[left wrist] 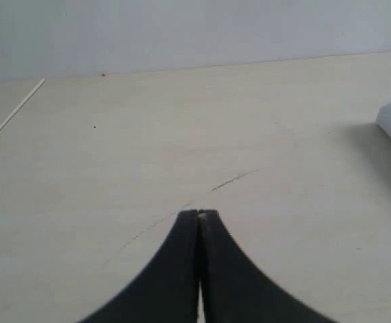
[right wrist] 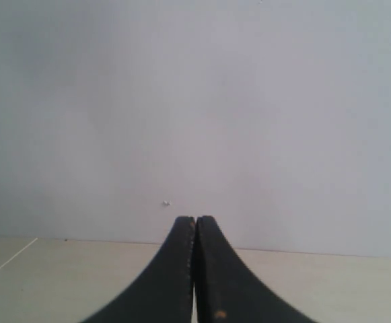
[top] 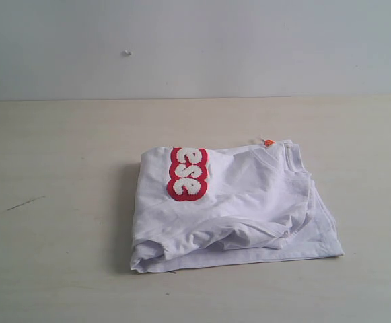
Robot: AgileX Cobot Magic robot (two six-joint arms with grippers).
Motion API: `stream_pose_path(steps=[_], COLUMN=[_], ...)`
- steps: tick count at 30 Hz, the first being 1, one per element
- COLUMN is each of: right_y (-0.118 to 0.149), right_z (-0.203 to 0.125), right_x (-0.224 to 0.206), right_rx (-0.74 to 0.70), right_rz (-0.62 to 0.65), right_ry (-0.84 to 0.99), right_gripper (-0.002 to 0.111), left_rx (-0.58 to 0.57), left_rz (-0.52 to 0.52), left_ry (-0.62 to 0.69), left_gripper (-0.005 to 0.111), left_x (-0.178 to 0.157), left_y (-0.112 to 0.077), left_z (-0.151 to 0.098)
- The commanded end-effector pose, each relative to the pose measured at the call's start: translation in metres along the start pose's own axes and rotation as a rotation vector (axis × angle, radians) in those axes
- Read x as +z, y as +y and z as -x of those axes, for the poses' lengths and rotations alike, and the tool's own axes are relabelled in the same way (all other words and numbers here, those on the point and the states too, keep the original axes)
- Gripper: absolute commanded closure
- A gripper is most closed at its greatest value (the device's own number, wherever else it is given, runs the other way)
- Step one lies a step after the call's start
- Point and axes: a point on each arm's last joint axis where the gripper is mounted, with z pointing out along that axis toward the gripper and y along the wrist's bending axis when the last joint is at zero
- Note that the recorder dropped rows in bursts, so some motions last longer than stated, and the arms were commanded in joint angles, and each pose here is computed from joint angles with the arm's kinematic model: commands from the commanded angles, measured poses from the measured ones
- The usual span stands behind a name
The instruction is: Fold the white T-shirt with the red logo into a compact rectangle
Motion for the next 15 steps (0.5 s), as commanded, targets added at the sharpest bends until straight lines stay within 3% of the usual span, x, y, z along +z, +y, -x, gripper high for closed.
stream_pose_path(steps=[1, 9, 15], right_y=[0.001, 0.001, 0.0], right_z=[0.001, -0.005, -0.009], right_x=[0.0, 0.0, 0.016], right_rx=[0.056, 0.064, -0.009], right_rz=[0.016, 0.013, -0.001], right_ry=[-0.021, 0.036, 0.131], right_gripper=[0.108, 0.108, 0.108], left_rx=[-0.005, -0.005, -0.005], left_rz=[-0.002, -0.002, -0.002], left_ry=[-0.008, -0.008, -0.008], left_gripper=[0.107, 0.107, 0.107], left_x=[0.0, 0.0, 0.0], left_y=[0.0, 0.0, 0.0], left_z=[0.0, 0.0, 0.0])
